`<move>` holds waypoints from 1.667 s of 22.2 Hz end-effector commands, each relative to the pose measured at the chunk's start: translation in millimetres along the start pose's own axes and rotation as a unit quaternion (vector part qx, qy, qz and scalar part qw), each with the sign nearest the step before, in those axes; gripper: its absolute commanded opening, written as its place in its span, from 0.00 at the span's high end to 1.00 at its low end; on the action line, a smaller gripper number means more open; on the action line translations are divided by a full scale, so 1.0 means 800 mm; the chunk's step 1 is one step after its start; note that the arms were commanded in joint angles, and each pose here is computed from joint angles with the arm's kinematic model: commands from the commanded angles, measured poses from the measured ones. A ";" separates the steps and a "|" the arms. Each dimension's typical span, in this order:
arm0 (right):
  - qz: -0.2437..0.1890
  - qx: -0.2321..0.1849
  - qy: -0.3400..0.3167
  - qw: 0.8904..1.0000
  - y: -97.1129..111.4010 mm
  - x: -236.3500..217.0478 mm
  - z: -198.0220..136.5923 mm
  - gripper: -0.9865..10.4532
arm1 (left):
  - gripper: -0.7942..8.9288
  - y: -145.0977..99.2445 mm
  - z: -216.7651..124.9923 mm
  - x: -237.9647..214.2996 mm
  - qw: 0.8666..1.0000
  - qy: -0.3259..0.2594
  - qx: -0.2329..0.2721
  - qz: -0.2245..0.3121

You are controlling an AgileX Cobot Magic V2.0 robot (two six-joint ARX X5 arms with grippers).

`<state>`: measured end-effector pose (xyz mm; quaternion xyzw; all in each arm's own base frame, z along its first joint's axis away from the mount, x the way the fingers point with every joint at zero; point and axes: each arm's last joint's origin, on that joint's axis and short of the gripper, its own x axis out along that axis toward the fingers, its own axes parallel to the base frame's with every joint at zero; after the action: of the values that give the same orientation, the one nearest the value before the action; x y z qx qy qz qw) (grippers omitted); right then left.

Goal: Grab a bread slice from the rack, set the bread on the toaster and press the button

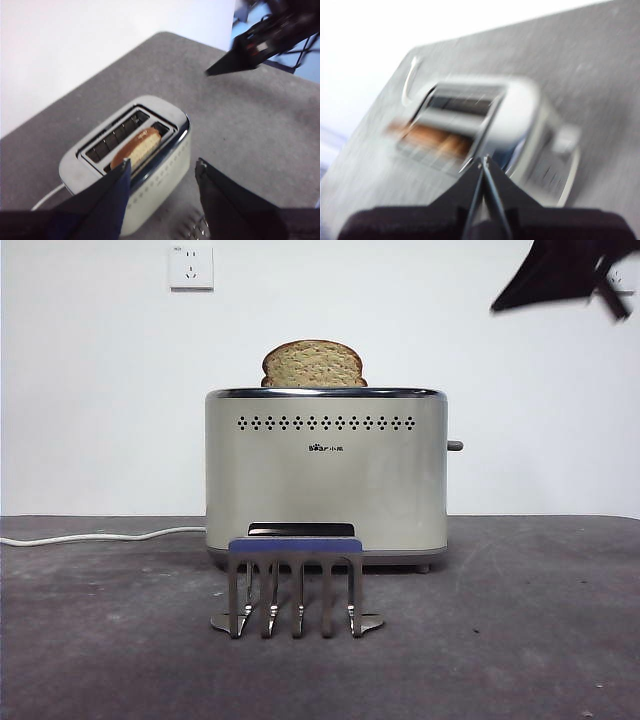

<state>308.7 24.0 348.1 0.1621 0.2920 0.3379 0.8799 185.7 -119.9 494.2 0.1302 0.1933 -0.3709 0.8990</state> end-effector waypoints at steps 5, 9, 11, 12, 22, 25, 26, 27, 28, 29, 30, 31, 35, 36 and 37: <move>0.016 -0.081 0.058 0.995 0.079 -0.073 -0.036 0.92 | 0.69 -0.003 -0.012 0.000 0.999 0.049 -0.016 -0.012; 0.023 -0.099 0.080 0.992 0.107 -0.103 -0.056 0.92 | 0.69 -0.004 -0.018 -0.001 0.997 0.074 -0.020 -0.017; 0.026 -0.102 0.090 0.990 0.117 -0.115 -0.065 0.92 | 0.69 -0.005 -0.020 -0.001 0.996 0.081 -0.022 -0.019; 0.027 -0.103 0.095 0.990 0.121 -0.119 -0.069 0.92 | 0.69 -0.005 -0.021 -0.001 0.996 0.086 -0.023 -0.020; 0.029 -0.105 0.116 0.987 0.131 -0.135 -0.084 0.92 | 0.93 -0.010 -0.028 -0.003 0.991 0.109 -0.032 -0.068; 0.029 -0.105 0.116 0.987 0.131 -0.135 -0.084 0.92 | 0.93 -0.011 -0.029 -0.003 0.991 0.110 -0.034 -0.075; 0.030 -0.105 0.116 0.987 0.131 -0.135 -0.084 0.92 | 0.93 -0.010 -0.029 -0.003 0.991 0.110 -0.034 -0.074; 0.030 -0.103 0.116 0.988 0.131 -0.135 -0.083 0.91 | 0.93 -0.010 -0.029 -0.003 0.991 0.110 -0.034 -0.074; 0.029 -0.103 0.115 0.988 0.132 -0.136 -0.083 0.91 | 0.92 -0.010 -0.029 -0.003 0.991 0.110 -0.034 -0.074; 0.029 -0.103 0.116 0.988 0.131 -0.135 -0.083 0.91 | 0.92 -0.010 -0.029 -0.003 0.991 0.110 -0.034 -0.074; 0.029 -0.103 0.116 0.987 0.131 -0.136 -0.083 0.91 | 0.92 -0.010 -0.029 -0.003 0.991 0.110 -0.034 -0.074; 0.029 -0.103 0.115 0.987 0.131 -0.136 -0.083 0.91 | 0.92 -0.010 -0.029 -0.003 0.991 0.110 -0.034 -0.074; 0.029 -0.103 0.116 0.988 0.131 -0.135 -0.083 0.91 | 0.92 -0.010 -0.028 -0.003 0.991 0.108 -0.034 -0.073; 0.029 -0.103 0.116 0.988 0.131 -0.135 -0.083 0.91 | 0.92 -0.010 -0.028 -0.003 0.991 0.109 -0.034 -0.073; 0.029 -0.103 0.116 0.987 0.131 -0.135 -0.083 0.91 | 0.92 -0.010 -0.028 -0.003 0.991 0.108 -0.034 -0.073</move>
<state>148.8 30.5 392.4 0.0413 0.3502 0.4054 0.8434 172.3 -114.9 474.7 0.1297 0.3106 -0.4110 0.8472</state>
